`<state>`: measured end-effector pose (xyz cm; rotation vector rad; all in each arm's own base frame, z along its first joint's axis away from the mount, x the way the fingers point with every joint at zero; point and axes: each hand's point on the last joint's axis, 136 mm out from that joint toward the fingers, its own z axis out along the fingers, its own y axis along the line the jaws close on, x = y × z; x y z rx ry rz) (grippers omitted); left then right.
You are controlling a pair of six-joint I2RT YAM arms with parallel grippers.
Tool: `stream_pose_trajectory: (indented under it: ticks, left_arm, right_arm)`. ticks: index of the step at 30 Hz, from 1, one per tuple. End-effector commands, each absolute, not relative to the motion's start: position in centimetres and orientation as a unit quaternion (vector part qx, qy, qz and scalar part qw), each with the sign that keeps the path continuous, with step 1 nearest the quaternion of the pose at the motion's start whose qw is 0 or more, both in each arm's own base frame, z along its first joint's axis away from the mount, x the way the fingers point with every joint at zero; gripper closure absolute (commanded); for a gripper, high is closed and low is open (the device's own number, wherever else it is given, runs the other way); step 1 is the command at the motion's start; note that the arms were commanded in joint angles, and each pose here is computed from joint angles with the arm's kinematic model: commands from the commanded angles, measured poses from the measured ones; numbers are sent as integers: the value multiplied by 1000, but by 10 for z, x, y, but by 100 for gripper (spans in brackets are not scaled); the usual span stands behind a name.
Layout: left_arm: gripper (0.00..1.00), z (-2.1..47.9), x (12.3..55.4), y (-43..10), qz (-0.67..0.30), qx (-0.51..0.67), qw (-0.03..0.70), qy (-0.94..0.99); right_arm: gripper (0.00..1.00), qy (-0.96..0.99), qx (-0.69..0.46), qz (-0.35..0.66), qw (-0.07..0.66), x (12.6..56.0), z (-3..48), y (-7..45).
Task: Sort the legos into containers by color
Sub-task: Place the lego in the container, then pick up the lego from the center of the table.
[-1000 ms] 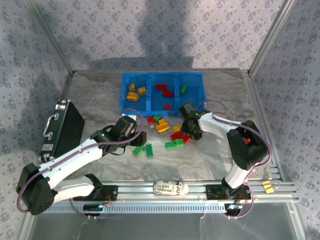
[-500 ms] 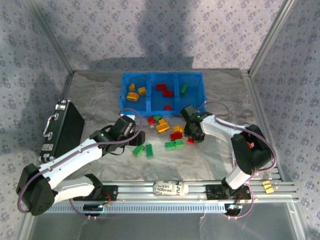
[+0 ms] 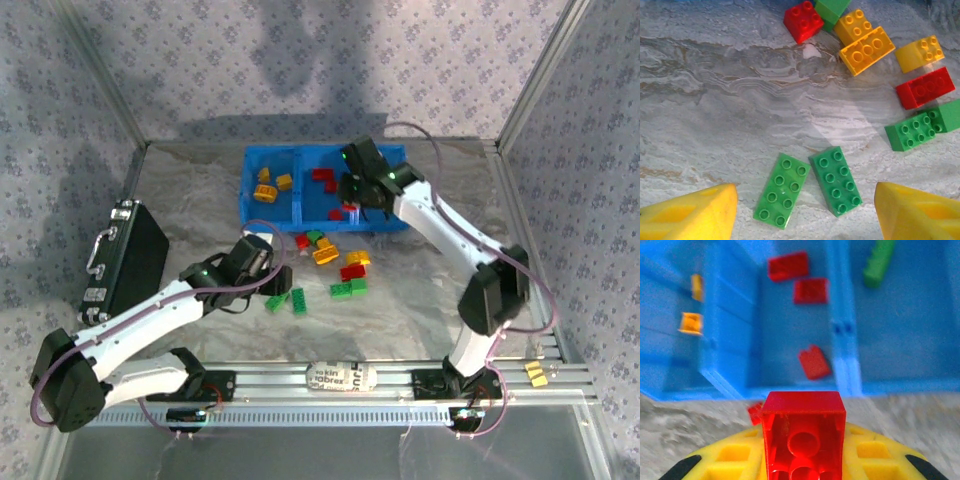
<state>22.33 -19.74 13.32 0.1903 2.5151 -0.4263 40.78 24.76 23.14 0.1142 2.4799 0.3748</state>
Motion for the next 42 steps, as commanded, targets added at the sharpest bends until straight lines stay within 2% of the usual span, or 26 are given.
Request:
stream_pose_trajectory:
  ticks: [1,2,3,4,7,13,17,22,30,42]
  left_arm:
    - [27,135,217,-193,-161,62,287,942]
    - [27,137,216,-193,-164,61,287,942]
    - [27,137,215,-193,-165,62,287,942]
    - [27,137,214,-193,-164,64,285,942]
    - [27,135,213,-192,-156,76,283,943]
    - [27,129,232,-209,-159,113,277,941]
    - [30,126,262,-216,-182,79,261,945]
    - [31,119,290,-236,-173,106,255,946]
    - [33,82,327,-249,-133,121,204,962]
    - [37,56,365,-252,-98,120,183,971]
  right_arm:
    - [67,960,-9,115,255,432,200,261]
    - [52,963,-14,110,247,440,198,263]
    - [32,963,-21,104,248,444,200,265]
    - [22,961,-27,98,257,444,206,267]
    - [12,947,-38,105,301,432,226,271]
    - [12,941,-39,122,312,399,229,250]
    - [13,939,-28,126,319,376,225,227]
    - [15,935,-4,144,324,359,220,204]
    - [16,933,17,165,320,348,207,181]
    - [18,935,32,175,306,342,183,165]
